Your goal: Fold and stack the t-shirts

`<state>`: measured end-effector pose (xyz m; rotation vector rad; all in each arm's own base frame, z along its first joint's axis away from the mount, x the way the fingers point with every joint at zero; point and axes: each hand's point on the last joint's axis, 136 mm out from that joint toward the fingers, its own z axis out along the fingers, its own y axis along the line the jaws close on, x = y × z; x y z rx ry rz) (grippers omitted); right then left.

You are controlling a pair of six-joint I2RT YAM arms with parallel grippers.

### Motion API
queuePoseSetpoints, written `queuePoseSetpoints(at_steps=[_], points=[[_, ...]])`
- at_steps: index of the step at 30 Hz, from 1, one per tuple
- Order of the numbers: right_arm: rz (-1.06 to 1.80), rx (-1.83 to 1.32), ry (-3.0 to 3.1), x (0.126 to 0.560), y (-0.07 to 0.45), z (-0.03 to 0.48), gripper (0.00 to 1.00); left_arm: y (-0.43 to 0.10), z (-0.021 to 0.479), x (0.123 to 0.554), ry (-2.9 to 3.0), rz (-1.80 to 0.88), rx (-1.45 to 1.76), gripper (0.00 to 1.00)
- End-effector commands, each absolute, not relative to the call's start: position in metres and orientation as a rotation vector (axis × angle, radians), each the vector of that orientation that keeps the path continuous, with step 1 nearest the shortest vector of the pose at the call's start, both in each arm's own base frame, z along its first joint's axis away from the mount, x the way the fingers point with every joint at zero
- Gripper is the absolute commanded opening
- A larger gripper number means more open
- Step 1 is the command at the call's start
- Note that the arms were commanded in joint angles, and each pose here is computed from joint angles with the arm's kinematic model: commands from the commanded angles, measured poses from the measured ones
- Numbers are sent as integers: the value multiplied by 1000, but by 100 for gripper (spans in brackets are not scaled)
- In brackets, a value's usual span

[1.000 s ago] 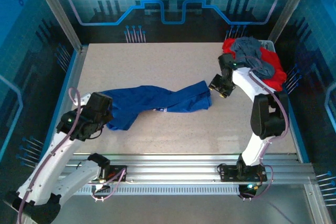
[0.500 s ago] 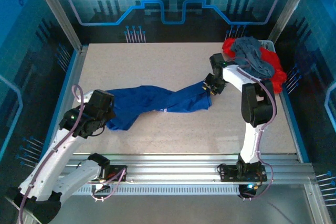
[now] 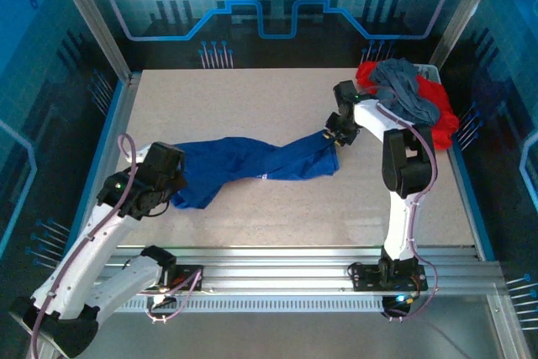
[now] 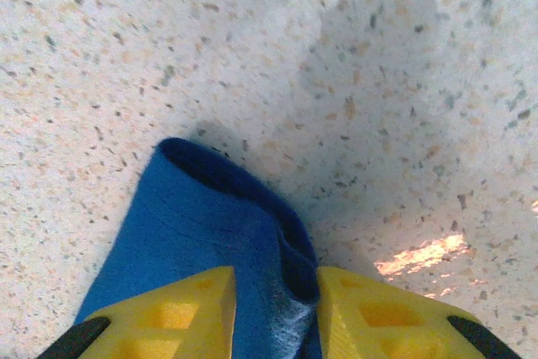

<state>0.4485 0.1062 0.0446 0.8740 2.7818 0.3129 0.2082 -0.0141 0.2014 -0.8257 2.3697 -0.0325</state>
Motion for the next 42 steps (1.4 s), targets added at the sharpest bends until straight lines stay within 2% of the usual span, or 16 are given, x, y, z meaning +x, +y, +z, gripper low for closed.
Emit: queuePoseSetpoints(at_steps=[1,10,13,21,24,36,42], points=[[238,835,2791,455,95,47,32,-15,204,209,2374,-40,-804,0],[267,807,2823,452,106,42,27,-17,202,211,2378,-53,-805,0],[192,842,2836,441,97,41,27,-17,202,211,2380,-54,-805,0],[262,836,2796,439,93,51,41,-19,199,212,2383,-69,-814,0],[297,860,2804,438,98,45,42,-21,197,212,2390,-73,-812,0],[316,863,2793,453,103,41,26,-21,196,213,2393,-72,-811,0],[318,851,2801,454,106,43,10,-22,196,215,2389,-72,-808,0]])
